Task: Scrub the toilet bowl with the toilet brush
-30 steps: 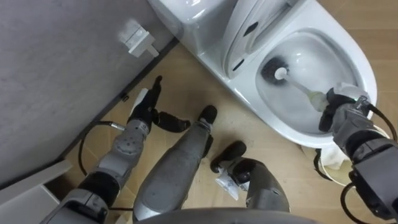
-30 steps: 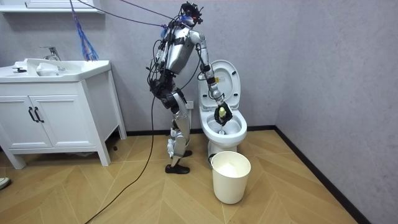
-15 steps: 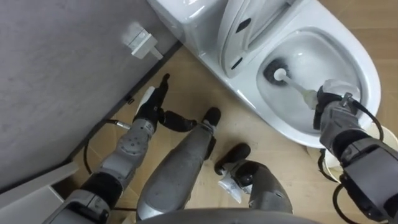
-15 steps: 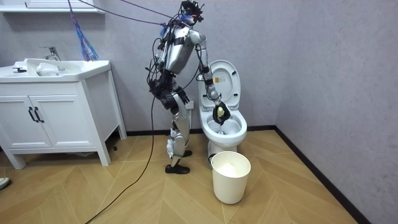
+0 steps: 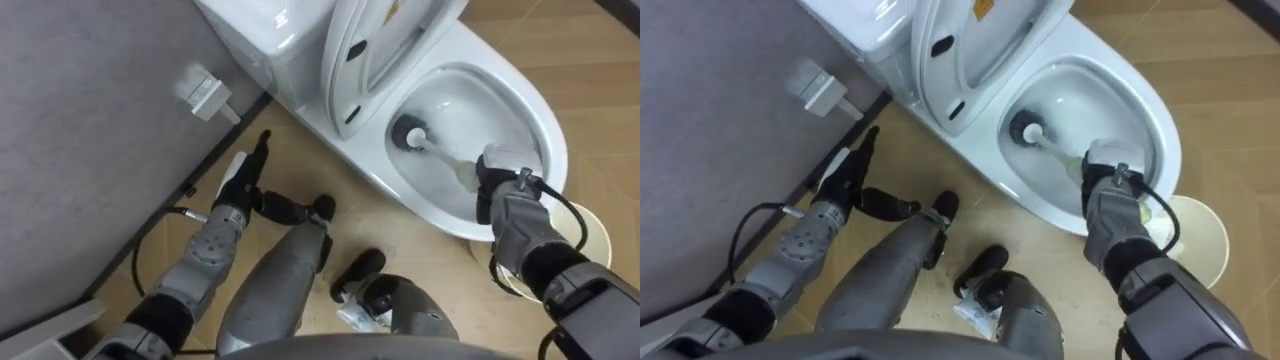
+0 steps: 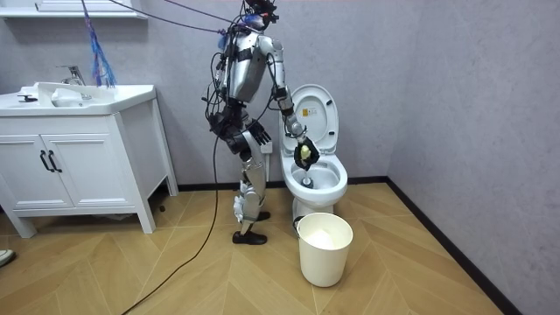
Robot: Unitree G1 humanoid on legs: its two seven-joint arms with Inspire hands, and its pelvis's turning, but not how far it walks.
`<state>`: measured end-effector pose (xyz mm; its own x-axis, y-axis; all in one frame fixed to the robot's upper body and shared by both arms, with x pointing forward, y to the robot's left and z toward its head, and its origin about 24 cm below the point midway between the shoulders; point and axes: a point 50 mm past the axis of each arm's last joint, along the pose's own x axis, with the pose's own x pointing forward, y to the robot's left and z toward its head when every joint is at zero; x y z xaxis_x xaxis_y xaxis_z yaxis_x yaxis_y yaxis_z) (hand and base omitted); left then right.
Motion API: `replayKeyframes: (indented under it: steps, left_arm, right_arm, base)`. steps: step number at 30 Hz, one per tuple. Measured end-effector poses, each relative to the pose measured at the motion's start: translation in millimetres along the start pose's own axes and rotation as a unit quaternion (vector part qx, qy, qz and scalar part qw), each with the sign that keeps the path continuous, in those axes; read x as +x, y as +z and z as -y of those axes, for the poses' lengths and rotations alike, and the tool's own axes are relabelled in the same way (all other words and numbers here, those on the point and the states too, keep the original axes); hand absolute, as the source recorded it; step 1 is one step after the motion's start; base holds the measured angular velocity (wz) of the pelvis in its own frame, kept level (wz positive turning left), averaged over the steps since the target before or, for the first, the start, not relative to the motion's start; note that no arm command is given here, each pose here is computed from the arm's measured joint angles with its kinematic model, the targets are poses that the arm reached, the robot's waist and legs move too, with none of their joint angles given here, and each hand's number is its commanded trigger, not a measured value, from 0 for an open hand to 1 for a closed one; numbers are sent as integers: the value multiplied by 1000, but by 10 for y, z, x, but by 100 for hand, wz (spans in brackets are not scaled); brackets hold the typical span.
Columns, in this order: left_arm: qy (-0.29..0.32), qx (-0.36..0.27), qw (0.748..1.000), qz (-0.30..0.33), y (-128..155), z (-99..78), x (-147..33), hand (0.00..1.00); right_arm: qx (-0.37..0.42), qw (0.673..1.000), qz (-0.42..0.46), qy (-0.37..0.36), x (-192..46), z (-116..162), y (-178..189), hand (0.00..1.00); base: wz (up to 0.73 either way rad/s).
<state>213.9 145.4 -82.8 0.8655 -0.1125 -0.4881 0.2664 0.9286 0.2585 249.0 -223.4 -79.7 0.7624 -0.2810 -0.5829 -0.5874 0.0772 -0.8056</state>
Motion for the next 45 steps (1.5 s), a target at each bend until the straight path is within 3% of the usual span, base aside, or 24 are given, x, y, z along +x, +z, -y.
replayKeyframes:
  steps: [11,18,23,29,34,38,45]
  left_arm:
    - [6,5,1000,5,-35,-65,-49,0]
    - [30,-8,999,21,22,-68,-54,0]
    - [43,-19,999,18,4,-78,-54,0]
    - [48,-16,999,9,-22,-112,-43,0]
    - [49,-13,999,12,26,-130,-4,0]
    - [45,-14,999,3,6,-141,2,0]
    - [16,-11,1000,-13,-9,7,39,0]
  right_arm:
    - [-22,997,53,-42,-126,134,91,100]
    - [19,995,86,-40,-300,33,167,100]
    - [60,995,79,-15,-256,-67,104,100]
    - [210,976,38,42,-27,-111,-64,100]
    - [346,938,-28,4,163,262,-314,100]
    - [344,938,-40,-2,172,285,-365,100]
    - [176,984,-21,-6,155,228,-91,100]
  base:
    - [-7]
    - [-4]
    - [0]
    - [9]
    - [18]
    - [16]
    - [-3]
